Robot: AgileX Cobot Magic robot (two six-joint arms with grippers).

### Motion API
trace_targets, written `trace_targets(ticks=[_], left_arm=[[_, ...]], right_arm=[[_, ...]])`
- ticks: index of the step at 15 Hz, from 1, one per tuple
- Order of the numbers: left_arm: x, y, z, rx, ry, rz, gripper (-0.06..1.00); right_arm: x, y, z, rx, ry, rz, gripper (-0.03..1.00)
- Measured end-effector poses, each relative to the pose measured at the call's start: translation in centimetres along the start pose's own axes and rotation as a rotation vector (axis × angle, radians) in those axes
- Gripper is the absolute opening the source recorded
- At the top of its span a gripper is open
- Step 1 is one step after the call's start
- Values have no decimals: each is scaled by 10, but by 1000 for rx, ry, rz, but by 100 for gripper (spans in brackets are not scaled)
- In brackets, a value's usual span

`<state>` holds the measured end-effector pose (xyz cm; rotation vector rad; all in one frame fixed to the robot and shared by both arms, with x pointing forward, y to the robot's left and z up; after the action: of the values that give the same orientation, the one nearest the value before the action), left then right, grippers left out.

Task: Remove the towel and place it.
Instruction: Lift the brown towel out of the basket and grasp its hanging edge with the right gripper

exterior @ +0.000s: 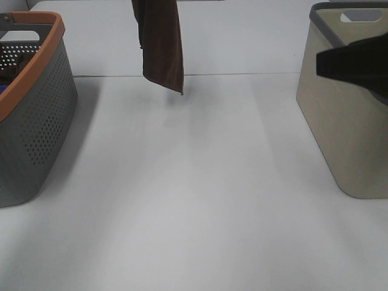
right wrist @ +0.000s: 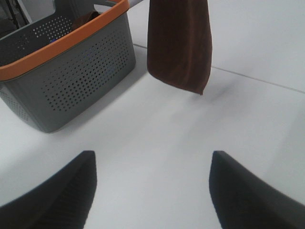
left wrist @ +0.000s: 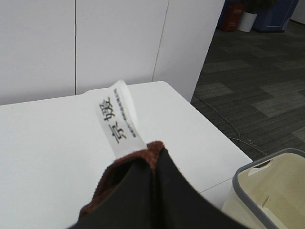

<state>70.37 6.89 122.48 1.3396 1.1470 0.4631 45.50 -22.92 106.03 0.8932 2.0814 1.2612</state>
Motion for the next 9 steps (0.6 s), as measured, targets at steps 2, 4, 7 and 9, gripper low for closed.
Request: trace_targets(ticks=[2,4,7,9], left_arm=[[-1,-1,0,2,-3,1,0],[-1,-1,0,2,-3,1,0],[-1,-1,0,2,-3,1,0],[-1,-1,0,2,-3,1,0]], right_arm=[[-18,17,16,-2,-1,0,63],[-19,35,38,-5,1,-61,63],[4,62,80,-29,-47,-163,63],[30,79,105,-59,-24,-208,62]])
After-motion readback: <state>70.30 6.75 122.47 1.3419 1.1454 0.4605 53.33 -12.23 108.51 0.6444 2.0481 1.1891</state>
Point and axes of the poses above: a point on each arm's last joint axis where the gripper is mounted, z pointing out along that axis toward the gripper, x along the wrist's bending axis when the last joint is at zero, y = z × x, the point moved 4 cm from there along z, pointing out along that axis toward the gripper, and after that the axes turned 13 degrees about -z, right-handed, at the moved point
